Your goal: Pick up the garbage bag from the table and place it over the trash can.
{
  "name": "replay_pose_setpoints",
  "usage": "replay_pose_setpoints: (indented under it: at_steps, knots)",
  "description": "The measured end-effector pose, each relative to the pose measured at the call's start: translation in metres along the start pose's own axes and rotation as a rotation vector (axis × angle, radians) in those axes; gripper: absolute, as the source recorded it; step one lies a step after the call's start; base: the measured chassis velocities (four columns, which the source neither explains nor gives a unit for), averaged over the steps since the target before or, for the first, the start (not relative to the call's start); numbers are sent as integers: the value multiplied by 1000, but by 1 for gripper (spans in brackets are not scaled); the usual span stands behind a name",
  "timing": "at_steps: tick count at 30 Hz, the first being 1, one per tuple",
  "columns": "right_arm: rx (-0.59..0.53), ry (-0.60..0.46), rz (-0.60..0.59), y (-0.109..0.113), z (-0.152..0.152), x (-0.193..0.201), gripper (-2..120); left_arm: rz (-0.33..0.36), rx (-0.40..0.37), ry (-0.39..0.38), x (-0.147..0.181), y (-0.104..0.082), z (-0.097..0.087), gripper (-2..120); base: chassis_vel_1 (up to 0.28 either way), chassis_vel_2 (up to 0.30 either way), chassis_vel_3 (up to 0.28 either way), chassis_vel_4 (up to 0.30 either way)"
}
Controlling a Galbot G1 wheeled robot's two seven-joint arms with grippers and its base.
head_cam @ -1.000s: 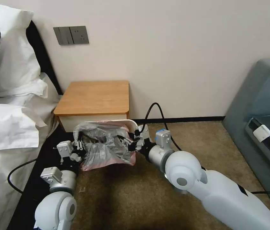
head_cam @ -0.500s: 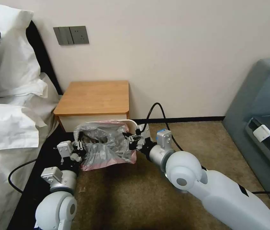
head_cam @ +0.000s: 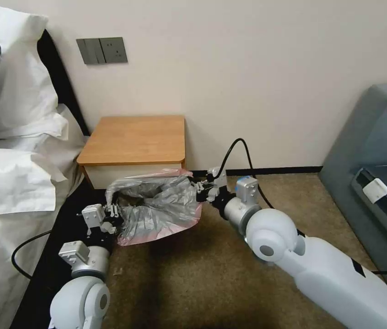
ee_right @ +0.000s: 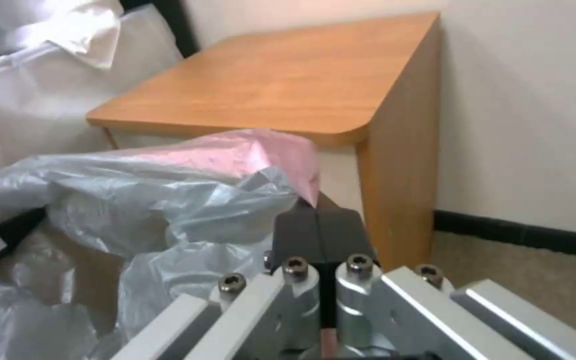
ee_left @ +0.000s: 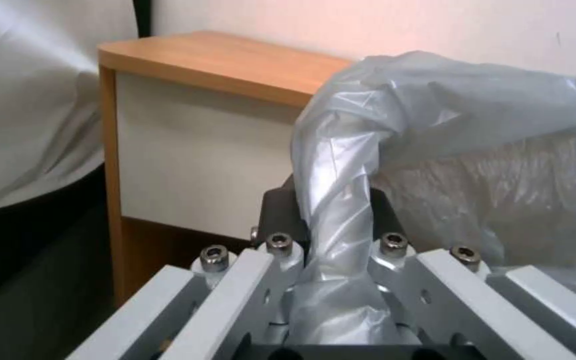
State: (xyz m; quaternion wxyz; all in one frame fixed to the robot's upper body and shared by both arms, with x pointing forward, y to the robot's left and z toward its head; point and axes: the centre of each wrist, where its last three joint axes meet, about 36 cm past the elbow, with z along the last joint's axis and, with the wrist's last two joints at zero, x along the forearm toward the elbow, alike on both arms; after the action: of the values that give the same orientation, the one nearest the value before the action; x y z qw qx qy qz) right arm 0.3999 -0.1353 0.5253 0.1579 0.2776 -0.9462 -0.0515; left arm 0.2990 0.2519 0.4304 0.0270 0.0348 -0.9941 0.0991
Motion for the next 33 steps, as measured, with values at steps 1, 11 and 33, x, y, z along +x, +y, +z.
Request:
replay_pose_setpoints:
  at_steps: [1, 11, 33]
  knots:
    - [0, 0, 0, 0, 0, 0, 0, 0, 0, 0, 0, 0, 0, 7, 0, 0, 0, 0]
    - [65, -15, 45, -21, 11, 5, 0, 16, 43, -1, 4, -2, -5, 7, 0, 0, 0, 0]
    - [324, -66, 68, -50, 43, -3, 0, 76, 239, 14, 10, -12, -34, 7, 0, 0, 0, 0]
